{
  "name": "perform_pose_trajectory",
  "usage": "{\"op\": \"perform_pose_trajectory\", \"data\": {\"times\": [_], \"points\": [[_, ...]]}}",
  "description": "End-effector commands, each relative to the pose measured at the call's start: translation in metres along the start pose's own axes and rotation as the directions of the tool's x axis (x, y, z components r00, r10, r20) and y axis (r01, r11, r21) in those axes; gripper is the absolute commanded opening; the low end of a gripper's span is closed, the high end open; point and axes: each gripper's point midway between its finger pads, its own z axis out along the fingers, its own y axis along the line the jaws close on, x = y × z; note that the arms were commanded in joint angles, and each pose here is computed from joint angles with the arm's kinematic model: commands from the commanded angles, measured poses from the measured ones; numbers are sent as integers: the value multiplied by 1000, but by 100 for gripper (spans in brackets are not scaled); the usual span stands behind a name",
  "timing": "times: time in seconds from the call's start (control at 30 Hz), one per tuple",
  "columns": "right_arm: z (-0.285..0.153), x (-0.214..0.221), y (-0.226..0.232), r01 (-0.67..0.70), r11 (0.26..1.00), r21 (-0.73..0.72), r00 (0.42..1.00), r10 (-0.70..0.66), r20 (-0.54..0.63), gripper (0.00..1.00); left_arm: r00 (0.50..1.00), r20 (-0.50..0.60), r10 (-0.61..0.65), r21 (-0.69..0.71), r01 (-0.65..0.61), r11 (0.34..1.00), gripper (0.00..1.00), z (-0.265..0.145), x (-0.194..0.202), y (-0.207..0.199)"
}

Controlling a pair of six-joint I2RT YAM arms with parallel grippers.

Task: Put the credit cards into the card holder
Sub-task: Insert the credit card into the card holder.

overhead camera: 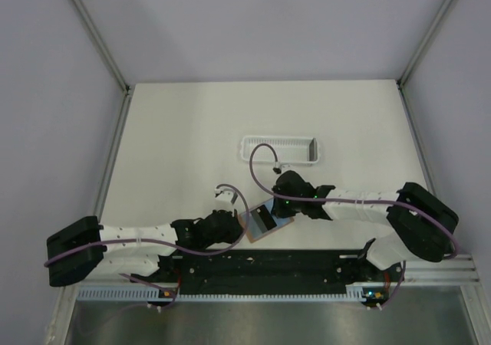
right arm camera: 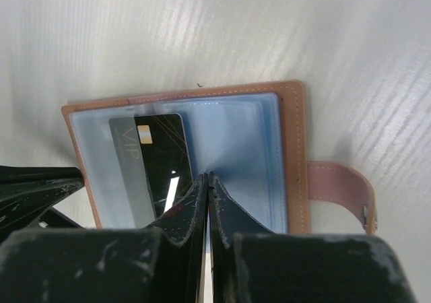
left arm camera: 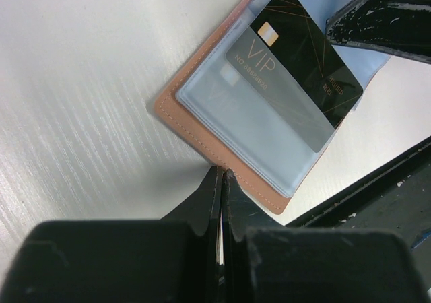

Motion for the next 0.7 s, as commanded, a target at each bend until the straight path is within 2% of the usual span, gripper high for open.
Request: {"op": "perform_pose_trajectory", "data": {"times": [0.0,0.37,0.57,0.6,0.67], "points": [[4,-1,21,57,997,-54,998,-58,-1,0,1000,-24,20,-24,-21,999,0,2,7,7],[9,20,58,103,979,-174,991,-116,-67,0,999,-27,26,-20,-26,999,0,4,6,4],[-2,6,58,125,980,-157,992,-128,-4,0,999,-27,27,-24,-27,999,0,4,6,4],[-7,2,55,132,981,-139,991,-133,6,2,999,-27,28,-24,-29,999,0,4,6,4],[-18,-11,47,148,986,-80,988,-144,56,14,999,-28,28,-23,-29,999,0,5,6,4]]}}
